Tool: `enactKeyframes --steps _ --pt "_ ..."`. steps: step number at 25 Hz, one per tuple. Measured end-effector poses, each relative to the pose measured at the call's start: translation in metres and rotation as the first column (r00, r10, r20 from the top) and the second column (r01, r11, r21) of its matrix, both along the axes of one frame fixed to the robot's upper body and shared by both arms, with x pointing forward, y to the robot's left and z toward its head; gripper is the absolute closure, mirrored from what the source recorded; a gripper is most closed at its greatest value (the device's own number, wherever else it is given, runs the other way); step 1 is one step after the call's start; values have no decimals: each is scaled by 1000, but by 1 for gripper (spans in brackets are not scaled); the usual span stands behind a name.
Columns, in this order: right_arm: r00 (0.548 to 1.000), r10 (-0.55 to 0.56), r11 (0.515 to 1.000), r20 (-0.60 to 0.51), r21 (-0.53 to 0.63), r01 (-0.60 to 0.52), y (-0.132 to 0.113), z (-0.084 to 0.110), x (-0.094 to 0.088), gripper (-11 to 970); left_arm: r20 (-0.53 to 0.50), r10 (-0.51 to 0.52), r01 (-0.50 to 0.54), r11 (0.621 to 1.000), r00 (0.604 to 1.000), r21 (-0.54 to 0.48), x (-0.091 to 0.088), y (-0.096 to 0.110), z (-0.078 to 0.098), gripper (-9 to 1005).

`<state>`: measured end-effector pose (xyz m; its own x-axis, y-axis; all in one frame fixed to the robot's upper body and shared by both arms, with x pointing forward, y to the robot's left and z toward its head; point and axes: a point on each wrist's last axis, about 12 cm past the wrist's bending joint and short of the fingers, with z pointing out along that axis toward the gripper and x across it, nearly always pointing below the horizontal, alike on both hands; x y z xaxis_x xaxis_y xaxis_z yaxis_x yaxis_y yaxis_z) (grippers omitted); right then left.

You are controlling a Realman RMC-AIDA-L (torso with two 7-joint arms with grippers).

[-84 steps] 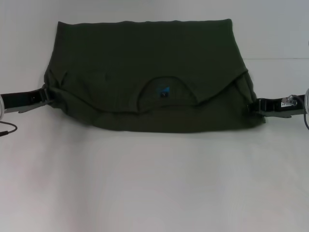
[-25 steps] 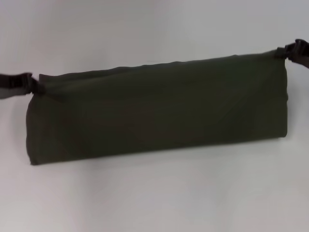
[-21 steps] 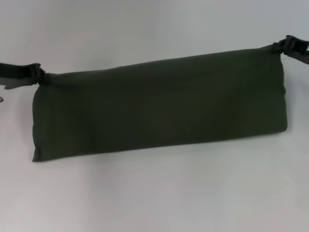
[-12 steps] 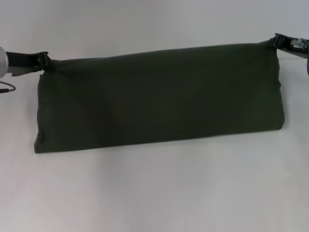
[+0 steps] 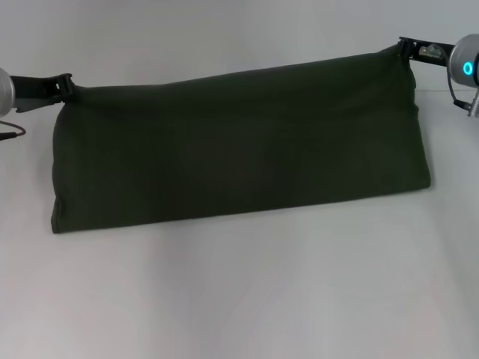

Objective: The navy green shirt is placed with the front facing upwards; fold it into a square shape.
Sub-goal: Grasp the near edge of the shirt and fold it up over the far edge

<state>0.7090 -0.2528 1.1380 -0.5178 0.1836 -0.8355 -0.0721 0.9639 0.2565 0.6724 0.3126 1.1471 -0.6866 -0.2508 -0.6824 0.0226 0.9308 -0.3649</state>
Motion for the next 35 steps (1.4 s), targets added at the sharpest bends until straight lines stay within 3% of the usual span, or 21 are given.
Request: enactKeyframes --steps 17,35 --pt "999 36 998 17 -44 -36 18 2 3 894 22 33 -33 999 999 -12 -4 -5 -4 962" --pt "1000 25 999 7 -44 -25 14 -3 0 886 22 69 -68 997 997 -27 -9 -4 -10 960"
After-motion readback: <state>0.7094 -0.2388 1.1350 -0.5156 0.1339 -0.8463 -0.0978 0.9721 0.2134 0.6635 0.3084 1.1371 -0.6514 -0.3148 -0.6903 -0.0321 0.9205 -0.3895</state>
